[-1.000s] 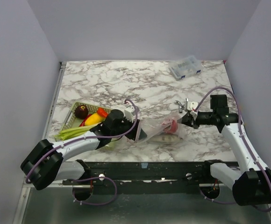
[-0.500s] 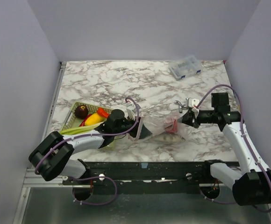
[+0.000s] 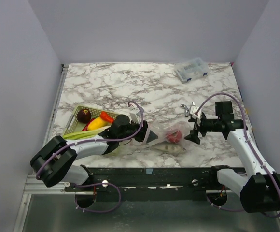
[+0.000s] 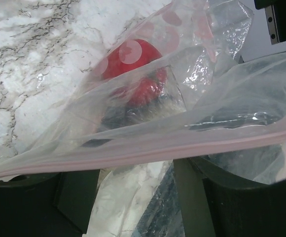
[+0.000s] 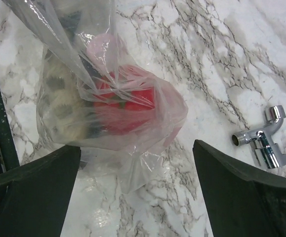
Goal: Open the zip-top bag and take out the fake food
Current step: Pick up the fake fruit from the zipper food storage bag.
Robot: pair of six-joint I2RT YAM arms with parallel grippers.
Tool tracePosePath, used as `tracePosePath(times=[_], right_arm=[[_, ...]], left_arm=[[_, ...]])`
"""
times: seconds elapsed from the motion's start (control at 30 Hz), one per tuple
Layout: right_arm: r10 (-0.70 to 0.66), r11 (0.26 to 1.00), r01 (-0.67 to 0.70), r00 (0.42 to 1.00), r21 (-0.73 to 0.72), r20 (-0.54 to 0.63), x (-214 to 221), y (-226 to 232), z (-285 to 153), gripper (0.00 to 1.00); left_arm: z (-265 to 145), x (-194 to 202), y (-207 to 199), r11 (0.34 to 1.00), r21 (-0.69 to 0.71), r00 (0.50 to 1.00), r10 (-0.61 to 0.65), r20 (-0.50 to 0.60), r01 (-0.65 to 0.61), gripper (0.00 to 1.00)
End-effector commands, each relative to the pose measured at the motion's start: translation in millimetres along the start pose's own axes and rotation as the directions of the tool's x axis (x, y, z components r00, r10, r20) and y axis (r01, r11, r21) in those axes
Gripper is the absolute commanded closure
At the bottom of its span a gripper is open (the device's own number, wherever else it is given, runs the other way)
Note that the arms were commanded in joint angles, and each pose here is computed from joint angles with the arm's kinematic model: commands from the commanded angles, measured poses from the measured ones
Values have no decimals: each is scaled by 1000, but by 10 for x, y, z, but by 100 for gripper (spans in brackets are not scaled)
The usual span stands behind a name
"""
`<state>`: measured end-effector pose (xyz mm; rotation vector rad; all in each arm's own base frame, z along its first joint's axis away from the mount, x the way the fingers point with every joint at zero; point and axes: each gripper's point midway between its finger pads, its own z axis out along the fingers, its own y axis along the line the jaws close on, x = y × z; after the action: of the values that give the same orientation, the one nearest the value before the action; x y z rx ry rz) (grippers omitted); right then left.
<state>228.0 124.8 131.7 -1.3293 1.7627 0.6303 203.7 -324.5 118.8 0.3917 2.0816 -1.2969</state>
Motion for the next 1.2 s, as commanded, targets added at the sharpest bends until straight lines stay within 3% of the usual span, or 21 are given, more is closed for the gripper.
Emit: tracePosePath(times=[0.0,0.2,0.33,0.47,0.57,0.77,0.93,1.17], right_arm=[[-122,992,123,991,13,-55,34,-136,-24,0],[-215,977,214,964,-25,-157,258,-382,56,0],[-258,966,253,959,-58,-115,244,-377,134,1],[-244,951,224,967,-212,-78,390,-155,248,2],[-193,951,170,979,-257,-68,456,-52,301,12],[-162,967,139,982,-213,-96,570,-66,381,39],[-165,962,139,982,-236,-93,575,5,450,60],[-178,953,149,980,-263,-90,527,96,562,72]], left_arm=[[76,24,-65,1000,30,1000,9,8,-10,40],[198,75,-188,998,69,999,18,-35,-15,41],[244,87,-165,998,57,999,9,-33,-7,41],[306,74,-176,998,60,1000,2,-29,0,41],[364,79,-180,998,57,1000,-8,-29,10,41],[508,171,-154,998,36,997,-53,-54,55,40],[628,239,-107,995,-18,993,-100,-61,99,30],[752,274,-10,983,-89,985,-166,-40,162,23]])
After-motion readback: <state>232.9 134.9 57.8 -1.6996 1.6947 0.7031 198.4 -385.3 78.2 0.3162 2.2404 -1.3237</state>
